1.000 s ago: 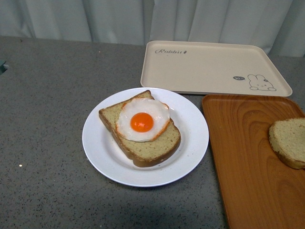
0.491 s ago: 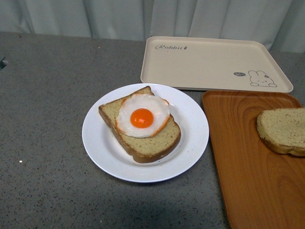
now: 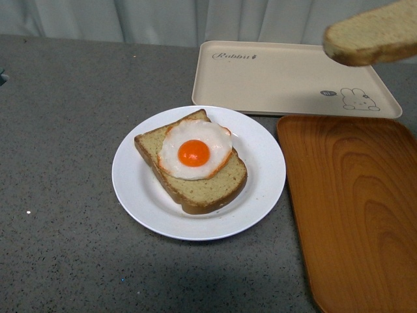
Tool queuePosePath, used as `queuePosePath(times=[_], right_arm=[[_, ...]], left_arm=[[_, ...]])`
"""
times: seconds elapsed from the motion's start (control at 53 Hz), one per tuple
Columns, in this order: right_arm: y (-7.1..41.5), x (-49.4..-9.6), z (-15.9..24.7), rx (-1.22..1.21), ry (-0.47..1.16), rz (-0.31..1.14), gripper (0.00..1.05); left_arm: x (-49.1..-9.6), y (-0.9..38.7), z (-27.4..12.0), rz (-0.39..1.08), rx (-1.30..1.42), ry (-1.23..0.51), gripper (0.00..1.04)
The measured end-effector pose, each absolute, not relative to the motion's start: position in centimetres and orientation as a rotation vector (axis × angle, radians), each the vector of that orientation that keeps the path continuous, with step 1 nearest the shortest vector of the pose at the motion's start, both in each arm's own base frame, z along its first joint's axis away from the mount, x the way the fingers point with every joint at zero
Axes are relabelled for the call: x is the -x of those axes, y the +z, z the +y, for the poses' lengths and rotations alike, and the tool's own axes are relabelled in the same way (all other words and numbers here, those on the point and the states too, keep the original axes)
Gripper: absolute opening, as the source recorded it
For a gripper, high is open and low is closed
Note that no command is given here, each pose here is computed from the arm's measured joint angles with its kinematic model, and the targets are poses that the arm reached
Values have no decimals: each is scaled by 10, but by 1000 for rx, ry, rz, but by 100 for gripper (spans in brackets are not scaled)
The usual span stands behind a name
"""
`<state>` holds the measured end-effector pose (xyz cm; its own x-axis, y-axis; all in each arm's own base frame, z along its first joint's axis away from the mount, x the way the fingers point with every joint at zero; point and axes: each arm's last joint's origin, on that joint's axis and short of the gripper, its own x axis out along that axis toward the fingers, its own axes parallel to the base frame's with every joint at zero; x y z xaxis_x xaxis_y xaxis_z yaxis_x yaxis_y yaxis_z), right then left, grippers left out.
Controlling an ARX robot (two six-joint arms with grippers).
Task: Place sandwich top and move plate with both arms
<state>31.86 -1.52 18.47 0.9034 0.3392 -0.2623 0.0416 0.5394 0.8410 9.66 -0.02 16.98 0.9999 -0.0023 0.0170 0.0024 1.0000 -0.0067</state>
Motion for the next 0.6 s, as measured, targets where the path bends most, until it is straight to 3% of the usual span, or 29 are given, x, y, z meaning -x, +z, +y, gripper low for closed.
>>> queuePosePath(times=[0.264,0.604], right_arm=[[184,-314,58,-1012,411,448,3],[145,-306,126,-1029,517,595,3]], left_arm=[[-97,170,0,-17,7,-2,98],[-97,170,0,-17,7,-2,98]])
